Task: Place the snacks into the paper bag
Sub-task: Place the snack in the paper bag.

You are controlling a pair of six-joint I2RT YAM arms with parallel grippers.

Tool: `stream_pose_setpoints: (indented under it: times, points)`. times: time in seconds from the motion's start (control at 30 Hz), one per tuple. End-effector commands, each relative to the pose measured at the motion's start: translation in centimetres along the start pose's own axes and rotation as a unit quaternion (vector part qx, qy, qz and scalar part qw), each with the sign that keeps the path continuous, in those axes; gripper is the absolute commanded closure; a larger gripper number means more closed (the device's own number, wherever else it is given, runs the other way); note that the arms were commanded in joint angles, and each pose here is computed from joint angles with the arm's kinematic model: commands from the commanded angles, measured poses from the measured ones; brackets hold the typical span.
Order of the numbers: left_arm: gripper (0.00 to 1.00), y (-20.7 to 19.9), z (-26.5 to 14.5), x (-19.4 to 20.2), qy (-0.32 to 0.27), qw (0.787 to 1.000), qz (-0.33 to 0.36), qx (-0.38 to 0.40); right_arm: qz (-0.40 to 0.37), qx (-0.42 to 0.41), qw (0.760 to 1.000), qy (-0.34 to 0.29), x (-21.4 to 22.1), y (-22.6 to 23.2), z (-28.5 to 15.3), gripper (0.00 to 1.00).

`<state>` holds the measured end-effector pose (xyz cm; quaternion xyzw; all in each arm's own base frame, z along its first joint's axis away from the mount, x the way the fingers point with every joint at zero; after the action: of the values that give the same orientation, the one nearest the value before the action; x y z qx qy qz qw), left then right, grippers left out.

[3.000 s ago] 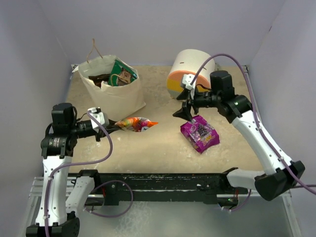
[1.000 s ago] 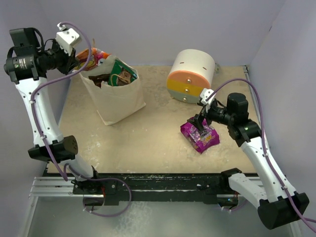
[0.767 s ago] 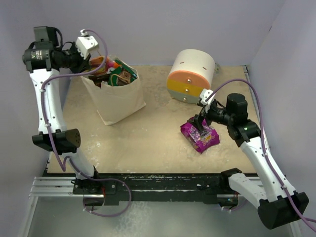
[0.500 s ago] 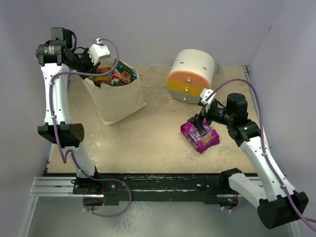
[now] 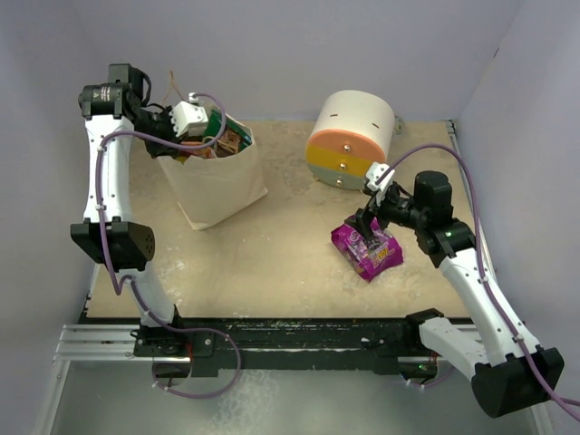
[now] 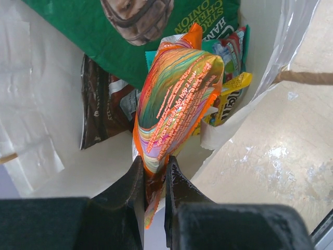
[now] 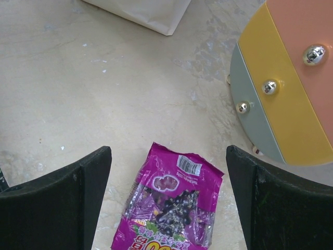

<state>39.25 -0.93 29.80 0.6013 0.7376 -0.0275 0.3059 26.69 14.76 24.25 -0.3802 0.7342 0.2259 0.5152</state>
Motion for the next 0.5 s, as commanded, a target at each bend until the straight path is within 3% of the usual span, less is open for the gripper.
stream_pose_setpoints:
  times: [0.0, 0.1, 0.3, 0.47]
  points:
    - [1.0, -0.7, -0.1, -1.8, -0.044, 0.999, 0.007, 0.009, -0.014, 0.01, 1.0, -0.016, -0.7, -0.6, 0.1, 0.07]
    - [0.99, -1.0, 0.6, -1.8, -0.052, 0.998, -0.024, 0.021, -0.012, 0.008, 1.0, -0.014, -0.7, -0.7, 0.2, 0.07]
    - [0.72, -0.5, 1.7, -1.8, -0.055, 0.994, -0.095, 0.028, -0.01, 0.008, 1.0, -0.007, -0.1, -0.9, 0.6, 0.07]
    - [0.59, 0.2, 0.5, -3.1, -0.074, 0.992, -0.098, 0.004, -0.007, 0.01, 1.0, -0.001, 0.3, -1.1, 0.9, 0.07]
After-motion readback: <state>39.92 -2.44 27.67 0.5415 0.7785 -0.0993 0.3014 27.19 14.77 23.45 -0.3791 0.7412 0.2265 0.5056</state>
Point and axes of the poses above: each gripper's point midway between its finger pads, its own z axis out along the fingers, its own y axis along the line the jaws close on, x = y × z, the point moved 1 cm from there along -z, back along the fingers, and after that the axes turned 6 degrees about z, right-handed, at the moved point
